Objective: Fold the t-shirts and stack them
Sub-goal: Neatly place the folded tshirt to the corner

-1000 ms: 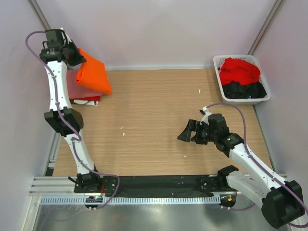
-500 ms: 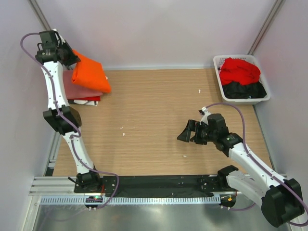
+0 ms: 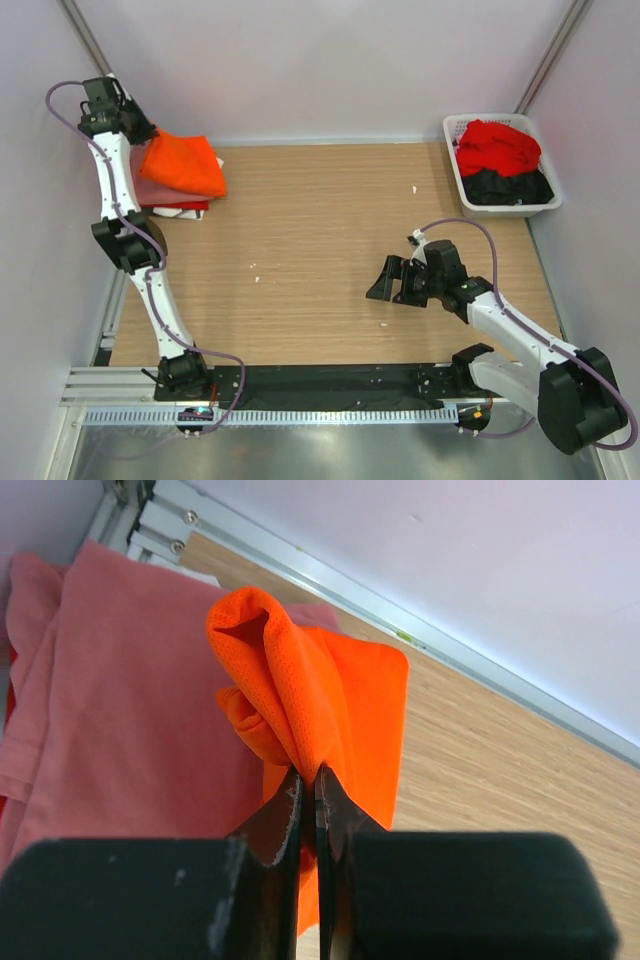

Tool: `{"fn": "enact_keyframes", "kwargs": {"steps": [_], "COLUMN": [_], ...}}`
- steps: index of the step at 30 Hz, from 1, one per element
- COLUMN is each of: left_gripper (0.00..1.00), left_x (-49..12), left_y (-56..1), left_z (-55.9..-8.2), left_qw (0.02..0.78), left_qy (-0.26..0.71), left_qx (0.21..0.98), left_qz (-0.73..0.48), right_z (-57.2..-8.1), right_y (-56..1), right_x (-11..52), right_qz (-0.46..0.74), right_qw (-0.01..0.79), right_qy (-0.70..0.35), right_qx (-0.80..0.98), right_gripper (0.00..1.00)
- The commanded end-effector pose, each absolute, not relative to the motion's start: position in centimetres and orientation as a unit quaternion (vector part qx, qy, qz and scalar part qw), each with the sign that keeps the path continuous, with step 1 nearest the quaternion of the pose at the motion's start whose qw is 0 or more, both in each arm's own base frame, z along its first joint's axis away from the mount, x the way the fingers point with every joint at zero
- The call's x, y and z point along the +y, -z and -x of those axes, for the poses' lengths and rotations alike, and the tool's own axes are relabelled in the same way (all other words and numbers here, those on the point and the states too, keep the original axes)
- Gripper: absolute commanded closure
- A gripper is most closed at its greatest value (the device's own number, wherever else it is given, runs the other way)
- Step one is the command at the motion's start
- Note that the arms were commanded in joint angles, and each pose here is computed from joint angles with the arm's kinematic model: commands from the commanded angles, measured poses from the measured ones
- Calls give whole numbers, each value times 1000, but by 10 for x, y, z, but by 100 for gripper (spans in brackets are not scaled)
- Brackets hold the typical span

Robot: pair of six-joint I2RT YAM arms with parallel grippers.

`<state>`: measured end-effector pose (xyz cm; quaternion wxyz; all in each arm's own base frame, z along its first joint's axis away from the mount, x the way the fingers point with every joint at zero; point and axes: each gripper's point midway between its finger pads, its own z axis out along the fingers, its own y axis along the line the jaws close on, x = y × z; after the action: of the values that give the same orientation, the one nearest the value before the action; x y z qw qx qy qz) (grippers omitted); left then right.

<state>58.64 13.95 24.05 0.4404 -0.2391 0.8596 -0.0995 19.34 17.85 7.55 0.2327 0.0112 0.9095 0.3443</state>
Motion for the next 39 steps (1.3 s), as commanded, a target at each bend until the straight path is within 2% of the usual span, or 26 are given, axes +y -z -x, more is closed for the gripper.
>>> {"fn": "enact_keyframes", "kwargs": {"steps": [1,11,17,20,24,26,27,28,31,39], "left_gripper": [95,92,84,76,42,35,24,20,13,11], "left_x": [155,191,202,214,237,240,241,240,243,249], "left_y": [-288,-269,-230,-219,-232,-242,-245,-256,-269,-270], "left_z": [-605,-630,-639,-633,-616,-613,-611,-609,-598,-551], "left_qw": [525,553,533,518,515,521,523,530,532,496], "left_qy": [65,-7,-25,-51,-87,-90,-90,-92,-107,-160], "left_qx": [822,805,816,820,805,798,796,790,782,777], "left_qz": [212,214,221,240,282,289,292,293,305,352], "right_z": [-200,-201,-202,-202,-202,-202,-202,-202,-203,-203], "right_y": [-81,-65,-60,-55,-54,-54,-54,-55,-57,-61], "right_x": [188,189,188,187,187,187,187,187,187,188], "right_qz": [0,-4,-6,-9,-9,-8,-7,-8,-6,-1], "right_qw": [243,220,212,206,204,205,207,208,213,226], "right_qy": [-367,-357,-349,-345,-344,-344,-344,-345,-346,-353], "right_qx": [898,908,913,916,917,917,916,915,914,908], "right_gripper": [0,0,0,0,0,0,0,0,0,0]}}
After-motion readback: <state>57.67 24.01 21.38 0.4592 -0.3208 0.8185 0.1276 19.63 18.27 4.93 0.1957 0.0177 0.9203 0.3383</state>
